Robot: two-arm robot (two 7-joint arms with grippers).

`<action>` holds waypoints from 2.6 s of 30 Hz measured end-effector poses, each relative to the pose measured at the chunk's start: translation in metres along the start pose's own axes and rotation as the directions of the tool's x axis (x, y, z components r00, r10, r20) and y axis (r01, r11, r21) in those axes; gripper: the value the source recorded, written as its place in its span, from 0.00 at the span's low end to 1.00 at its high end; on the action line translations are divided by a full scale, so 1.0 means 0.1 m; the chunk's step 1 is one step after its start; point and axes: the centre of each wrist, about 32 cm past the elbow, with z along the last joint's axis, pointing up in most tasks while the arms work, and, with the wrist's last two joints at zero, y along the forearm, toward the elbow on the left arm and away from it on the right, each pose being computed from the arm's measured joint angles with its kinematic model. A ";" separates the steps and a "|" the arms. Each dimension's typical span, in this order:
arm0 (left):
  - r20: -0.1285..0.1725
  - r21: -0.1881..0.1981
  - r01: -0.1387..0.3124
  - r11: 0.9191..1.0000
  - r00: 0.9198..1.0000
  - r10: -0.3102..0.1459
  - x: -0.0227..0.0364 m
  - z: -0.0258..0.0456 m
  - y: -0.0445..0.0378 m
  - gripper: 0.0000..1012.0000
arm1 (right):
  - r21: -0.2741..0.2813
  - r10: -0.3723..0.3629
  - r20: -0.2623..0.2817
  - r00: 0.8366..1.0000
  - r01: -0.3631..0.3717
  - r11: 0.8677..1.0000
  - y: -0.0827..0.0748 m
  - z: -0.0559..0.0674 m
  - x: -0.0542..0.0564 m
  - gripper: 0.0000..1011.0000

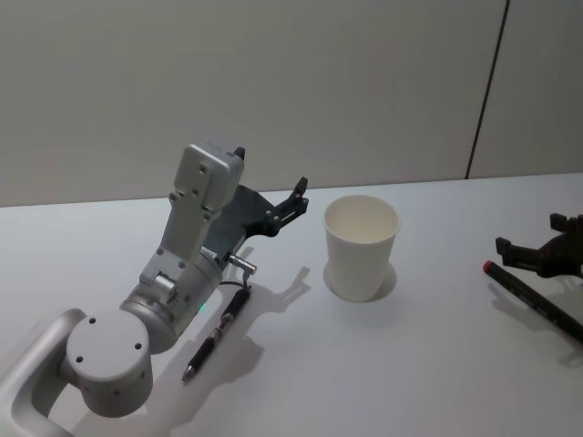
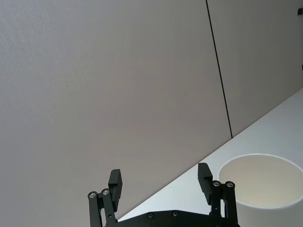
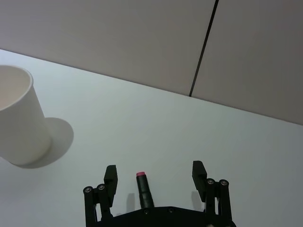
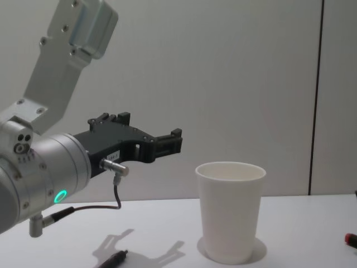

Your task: Place the pen into the pen holder.

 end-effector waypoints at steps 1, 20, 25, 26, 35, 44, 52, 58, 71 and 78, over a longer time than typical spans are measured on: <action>0.000 0.000 0.000 1.000 1.000 0.000 0.000 0.000 0.000 0.99 | -0.006 -0.001 -0.005 1.000 0.001 1.000 0.01 -0.01 0.01 0.99; 0.000 0.000 0.000 1.000 1.000 0.000 0.000 0.000 0.000 0.99 | -0.064 0.025 -0.066 0.998 -0.029 0.998 0.15 -0.19 -0.08 0.99; 0.000 0.000 0.000 1.000 1.000 0.000 0.000 0.000 0.000 0.99 | -0.075 0.025 -0.066 0.998 -0.030 0.997 0.18 -0.24 -0.10 0.99; 0.000 0.000 0.000 1.000 1.000 0.000 0.000 0.000 0.000 0.99 | -0.077 0.025 -0.065 0.998 -0.030 0.997 0.18 -0.24 -0.10 0.99; 0.000 0.000 0.000 1.000 1.000 0.000 0.000 0.000 0.000 0.99 | -0.085 0.028 -0.065 0.997 -0.034 0.996 0.23 -0.30 -0.14 0.99; 0.000 0.000 0.000 1.000 1.000 0.000 0.000 0.000 0.000 0.99 | -0.091 0.026 -0.082 0.996 -0.033 0.995 0.26 -0.35 -0.16 0.99; 0.000 0.000 0.000 1.000 1.000 0.000 0.000 0.000 0.000 0.99 | -0.096 0.021 -0.107 0.994 -0.031 0.995 0.29 -0.38 -0.16 0.99; 0.000 0.000 0.000 1.000 1.000 0.000 0.000 0.000 0.000 0.99 | -0.100 0.018 -0.119 0.993 -0.031 0.995 0.31 -0.39 -0.17 0.97; 0.000 0.000 0.000 1.000 1.000 0.000 0.000 0.000 0.000 0.99 | -0.102 0.015 -0.130 0.991 -0.029 0.994 0.32 -0.40 -0.17 0.65; 0.000 0.000 0.000 1.000 1.000 0.000 0.000 0.000 0.000 0.99 | -0.103 0.015 -0.132 0.991 -0.029 0.994 0.32 -0.40 -0.17 0.42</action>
